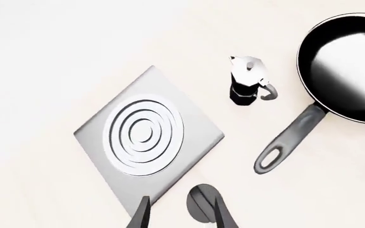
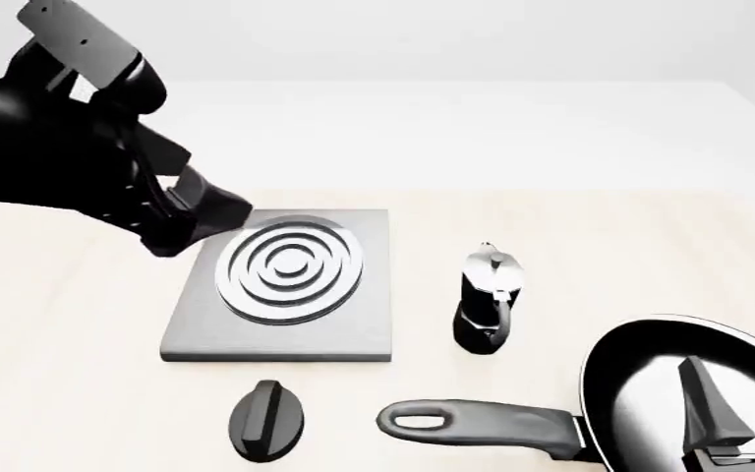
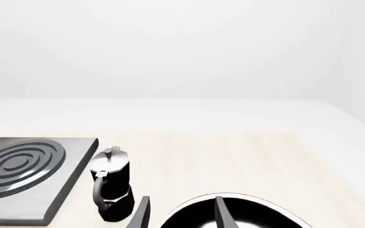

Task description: Put the frying pan on the stove.

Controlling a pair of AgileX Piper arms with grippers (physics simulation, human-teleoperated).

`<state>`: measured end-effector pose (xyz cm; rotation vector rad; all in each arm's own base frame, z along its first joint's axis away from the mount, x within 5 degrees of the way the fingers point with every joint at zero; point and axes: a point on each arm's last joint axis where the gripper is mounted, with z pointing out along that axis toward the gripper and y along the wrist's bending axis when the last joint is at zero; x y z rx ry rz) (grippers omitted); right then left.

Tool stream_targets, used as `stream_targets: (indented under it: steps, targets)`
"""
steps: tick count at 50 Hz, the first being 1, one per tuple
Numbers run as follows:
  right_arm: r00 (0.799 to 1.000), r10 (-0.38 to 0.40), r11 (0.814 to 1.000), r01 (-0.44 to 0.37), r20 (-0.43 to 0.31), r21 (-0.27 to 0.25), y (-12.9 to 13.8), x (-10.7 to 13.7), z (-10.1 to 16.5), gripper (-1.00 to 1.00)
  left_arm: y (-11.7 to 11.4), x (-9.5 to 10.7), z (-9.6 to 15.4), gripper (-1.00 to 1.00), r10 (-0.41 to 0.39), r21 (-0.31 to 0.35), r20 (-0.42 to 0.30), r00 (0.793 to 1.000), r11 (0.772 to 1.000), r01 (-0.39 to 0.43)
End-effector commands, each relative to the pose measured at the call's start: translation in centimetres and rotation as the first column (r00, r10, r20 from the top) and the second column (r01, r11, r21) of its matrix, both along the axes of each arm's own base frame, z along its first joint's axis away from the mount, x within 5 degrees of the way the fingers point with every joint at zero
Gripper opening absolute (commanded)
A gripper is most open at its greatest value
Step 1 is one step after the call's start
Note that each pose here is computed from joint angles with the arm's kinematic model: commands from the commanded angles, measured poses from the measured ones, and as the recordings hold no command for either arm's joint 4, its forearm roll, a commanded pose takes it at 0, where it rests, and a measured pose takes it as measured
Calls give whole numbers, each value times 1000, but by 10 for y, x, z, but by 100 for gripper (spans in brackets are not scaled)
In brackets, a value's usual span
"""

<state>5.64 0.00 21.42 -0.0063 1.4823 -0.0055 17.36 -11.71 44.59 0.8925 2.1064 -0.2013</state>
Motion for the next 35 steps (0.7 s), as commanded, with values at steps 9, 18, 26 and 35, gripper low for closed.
stream_targets:
  steps: [9,18,26,35]
  targets:
    - [1000,0,1000,0,0,0,0,0,0,100,-52,6,-9,100,-240,166,-106,965,953,255]
    - [1000,0,1000,0,0,0,0,0,0,100,-73,19,-24,100,-300,226,-143,943,918,326]
    - [1000,0,1000,0,0,0,0,0,0,100,-91,28,-40,100,-344,270,-181,921,883,383]
    - [1000,0,1000,0,0,0,0,0,0,100,-107,40,-49,100,-371,296,-202,906,859,418]
